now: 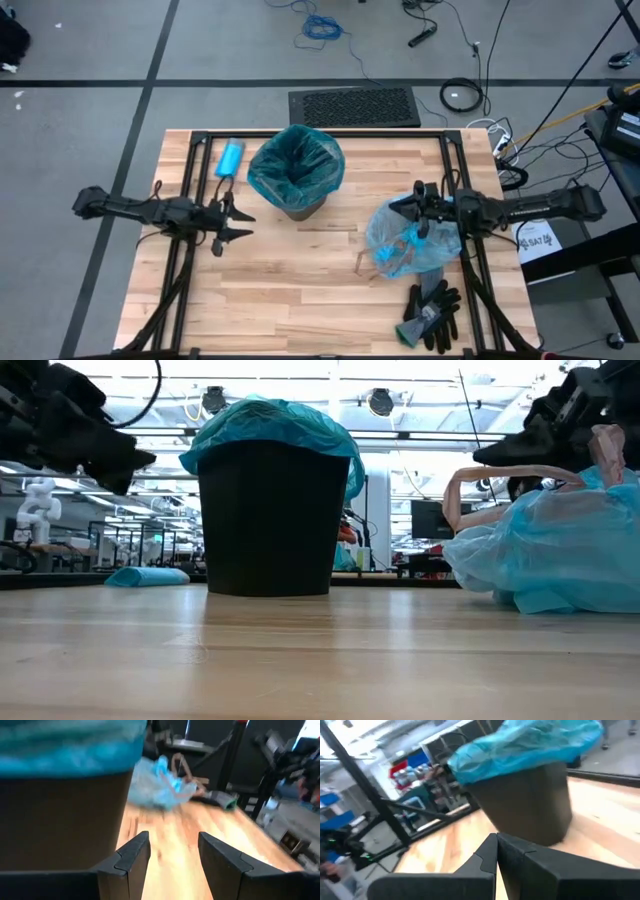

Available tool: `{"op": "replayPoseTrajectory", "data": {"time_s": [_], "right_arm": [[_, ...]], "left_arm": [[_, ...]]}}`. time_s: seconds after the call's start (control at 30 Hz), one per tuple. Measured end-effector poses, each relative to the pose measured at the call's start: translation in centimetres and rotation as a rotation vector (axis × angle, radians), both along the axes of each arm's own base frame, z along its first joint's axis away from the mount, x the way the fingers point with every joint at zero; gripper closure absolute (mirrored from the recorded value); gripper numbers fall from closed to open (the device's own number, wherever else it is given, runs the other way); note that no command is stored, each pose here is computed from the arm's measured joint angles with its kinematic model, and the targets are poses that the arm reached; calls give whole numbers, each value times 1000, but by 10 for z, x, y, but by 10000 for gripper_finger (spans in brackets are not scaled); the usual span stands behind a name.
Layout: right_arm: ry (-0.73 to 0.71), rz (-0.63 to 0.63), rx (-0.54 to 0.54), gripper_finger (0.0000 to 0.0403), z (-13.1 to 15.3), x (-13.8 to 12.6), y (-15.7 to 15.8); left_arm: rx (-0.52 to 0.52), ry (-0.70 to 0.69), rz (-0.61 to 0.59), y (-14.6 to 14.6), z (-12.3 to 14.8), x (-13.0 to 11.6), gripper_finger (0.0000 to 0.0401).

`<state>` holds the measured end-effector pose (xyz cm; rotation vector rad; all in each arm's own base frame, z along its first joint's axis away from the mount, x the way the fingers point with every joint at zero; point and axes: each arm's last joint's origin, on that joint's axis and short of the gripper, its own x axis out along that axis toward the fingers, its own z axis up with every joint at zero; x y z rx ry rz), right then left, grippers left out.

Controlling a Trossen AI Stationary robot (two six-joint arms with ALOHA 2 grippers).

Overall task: Place trash/remove bag and relplace
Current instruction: Return to Home Position

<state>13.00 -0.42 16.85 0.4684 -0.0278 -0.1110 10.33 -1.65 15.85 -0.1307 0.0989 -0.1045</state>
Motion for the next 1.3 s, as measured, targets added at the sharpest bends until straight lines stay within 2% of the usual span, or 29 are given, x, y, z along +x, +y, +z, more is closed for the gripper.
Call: {"op": "replayPoseTrajectory", "data": {"time_s": [0.17, 0.3, 0.37, 0.53, 0.7, 0.8, 0.87, 1.0, 1.2, 1.3], "right_arm": [[33, 16, -10, 403, -2, -7, 12], [12, -5, -84, 403, 1, -13, 15], [25, -2, -94, 403, 0, -16, 16], [70, 1, -18, 403, -6, -23, 15], [-10, 28, -45, 403, 1, -31, 14], [2, 75, -63, 403, 4, -34, 15], [59, 88, -43, 403, 8, -38, 15], [211, 52, 46, 403, 8, -46, 12], [180, -54, 6, 403, 14, -47, 9], [159, -64, 8, 403, 13, -46, 9]], "left_arm": [[49, -90, -8, 1, 7, -5, 230], [76, -100, -10, 1, 7, -6, 230], [64, -98, -12, 1, 7, -6, 230], [32, -92, -15, 1, 7, -6, 230], [26, -89, -29, 0, 7, -6, 230], [15, -87, -30, 0, 7, -6, 230], [1, -85, -32, 0, 7, -6, 230], [0, -83, -40, 0, 7, -6, 230], [1, -83, -39, 0, 6, -6, 230], [3, -83, -38, 0, 6, -6, 230]]}}
